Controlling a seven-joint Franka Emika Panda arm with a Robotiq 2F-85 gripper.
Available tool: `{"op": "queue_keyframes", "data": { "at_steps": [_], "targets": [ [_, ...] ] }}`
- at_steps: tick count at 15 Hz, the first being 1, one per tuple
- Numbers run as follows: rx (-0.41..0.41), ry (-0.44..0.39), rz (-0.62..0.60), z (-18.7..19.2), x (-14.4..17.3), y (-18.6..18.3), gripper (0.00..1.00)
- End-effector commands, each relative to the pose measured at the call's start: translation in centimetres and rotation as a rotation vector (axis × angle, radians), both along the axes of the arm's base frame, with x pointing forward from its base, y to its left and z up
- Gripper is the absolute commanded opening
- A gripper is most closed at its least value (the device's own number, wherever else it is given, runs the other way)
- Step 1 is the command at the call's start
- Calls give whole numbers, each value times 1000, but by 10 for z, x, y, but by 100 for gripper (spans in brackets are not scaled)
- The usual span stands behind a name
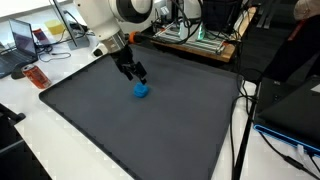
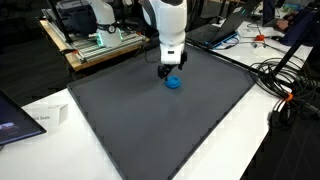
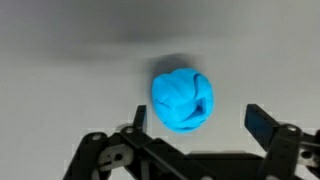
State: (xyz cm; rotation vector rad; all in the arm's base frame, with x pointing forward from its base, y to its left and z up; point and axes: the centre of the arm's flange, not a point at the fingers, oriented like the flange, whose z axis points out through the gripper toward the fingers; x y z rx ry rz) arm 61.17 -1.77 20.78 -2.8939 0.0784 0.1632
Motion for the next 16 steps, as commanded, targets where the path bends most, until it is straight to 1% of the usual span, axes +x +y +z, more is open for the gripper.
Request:
{"op": "queue_keyframes", "data": {
  "at_steps": [1, 9, 11, 12, 13, 14, 15, 16],
  "targets": [
    [-2, -20, 70, -15, 4, -1, 100],
    [14, -14, 129, -39, 5, 3, 100],
    [16, -9, 143, -41, 6, 5, 85],
    [14, -9, 147, -42, 6, 5, 74],
    [15, -7, 152, -43, 6, 6, 69],
    [13, -5, 157, -44, 7, 6, 68],
    [9, -4, 161, -43, 7, 5, 64],
    [7, -5, 162, -43, 7, 5, 65]
  ]
}}
